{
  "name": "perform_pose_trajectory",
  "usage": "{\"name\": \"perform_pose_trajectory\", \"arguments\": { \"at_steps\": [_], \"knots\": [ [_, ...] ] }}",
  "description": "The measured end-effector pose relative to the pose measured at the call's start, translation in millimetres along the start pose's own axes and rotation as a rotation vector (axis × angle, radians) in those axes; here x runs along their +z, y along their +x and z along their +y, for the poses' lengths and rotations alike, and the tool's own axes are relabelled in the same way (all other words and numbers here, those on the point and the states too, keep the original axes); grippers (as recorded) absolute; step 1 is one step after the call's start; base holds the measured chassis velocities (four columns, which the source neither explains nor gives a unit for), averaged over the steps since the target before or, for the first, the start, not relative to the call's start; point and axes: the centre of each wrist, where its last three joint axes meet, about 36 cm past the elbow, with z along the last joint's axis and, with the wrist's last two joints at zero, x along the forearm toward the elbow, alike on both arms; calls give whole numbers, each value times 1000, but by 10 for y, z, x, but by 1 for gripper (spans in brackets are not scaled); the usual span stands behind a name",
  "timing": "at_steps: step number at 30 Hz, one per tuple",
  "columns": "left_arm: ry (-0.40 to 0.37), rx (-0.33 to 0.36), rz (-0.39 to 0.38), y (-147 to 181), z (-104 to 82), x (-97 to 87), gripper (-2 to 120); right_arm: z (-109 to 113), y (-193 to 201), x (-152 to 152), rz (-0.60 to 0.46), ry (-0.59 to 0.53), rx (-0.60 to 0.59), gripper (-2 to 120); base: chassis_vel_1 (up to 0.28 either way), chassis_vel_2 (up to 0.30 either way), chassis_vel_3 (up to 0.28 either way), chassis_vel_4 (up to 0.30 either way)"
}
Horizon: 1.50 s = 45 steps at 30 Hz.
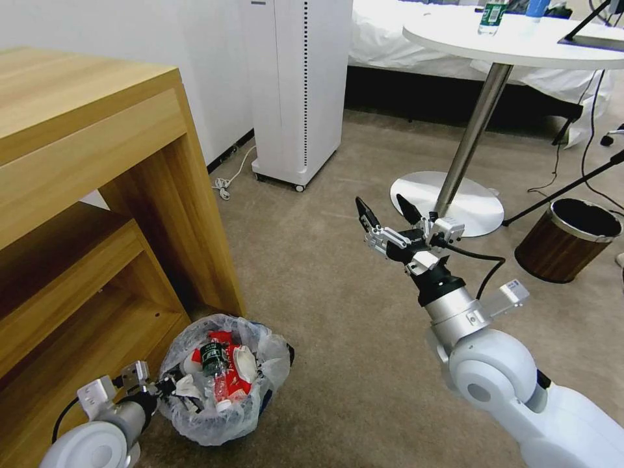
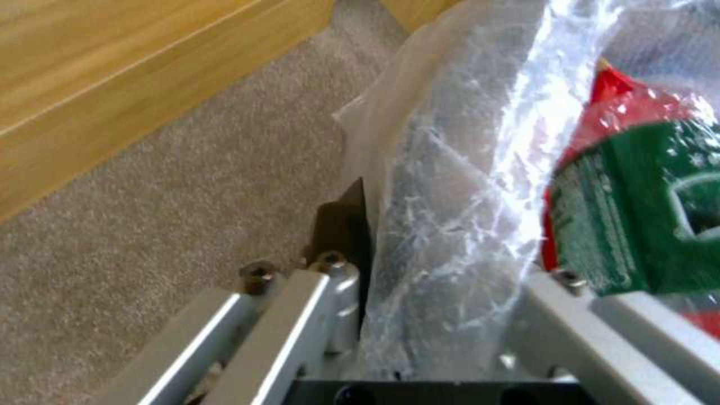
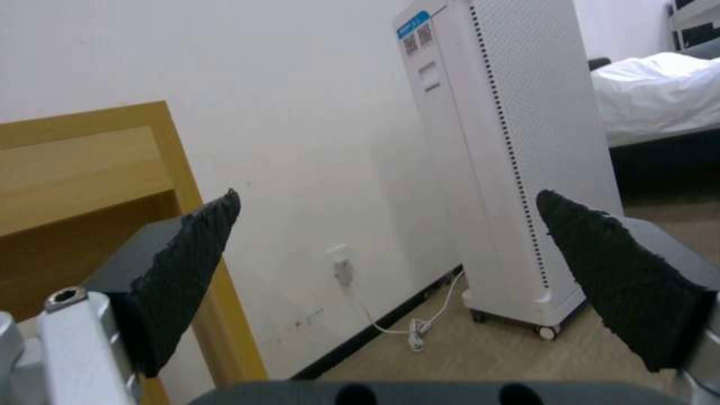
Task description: Pick up the trash bin and place the garbage on the floor into it.
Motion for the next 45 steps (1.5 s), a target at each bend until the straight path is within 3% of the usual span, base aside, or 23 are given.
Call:
{"name": "perform_pose_trajectory", "arguments": {
  "at_steps": [5, 8, 9, 17, 20, 29, 32, 33, 39, 45],
  "knots": [
    [-29, -9, -30, 62, 6, 34, 34, -1, 14, 12, -1, 1, 6, 100, 0, 0, 0, 0],
    [-68, -18, -88, 171, -1, 23, 51, 5, 28, 26, 0, 1, 10, 100, 0, 0, 0, 0],
    [-68, -18, -88, 171, -1, 23, 51, 5, 28, 26, 0, 1, 10, 100, 0, 0, 0, 0],
    [-140, 0, -269, 452, -75, -40, 79, -28, 8, 33, -25, 23, 37, 100, 0, 0, 0, 0],
    [-166, 56, -367, 673, -175, -81, 94, -189, -1, 13, -58, 85, 91, 100, 0, 0, 0, 0],
    [-225, 110, -507, 898, -317, -22, 100, -428, 94, -76, -163, 163, 176, 100, 0, 0, 0, 0],
    [-251, 127, -552, 957, -357, 20, 100, -556, 201, -130, -201, 223, 233, 100, 0, 0, 0, 0],
    [-263, 134, -581, 986, -392, 55, 100, -713, 334, -144, -223, 288, 297, 100, 0, 0, 0, 0],
    [-309, 136, -583, 1008, -382, 101, 100, -1002, 670, -125, -219, 398, 419, 100, 0, 0, 0, 0],
    [-347, 140, -574, 978, -350, 139, 100, -1247, 1015, 182, -159, 453, 545, 100, 0, 0, 0, 0]
  ]
}}
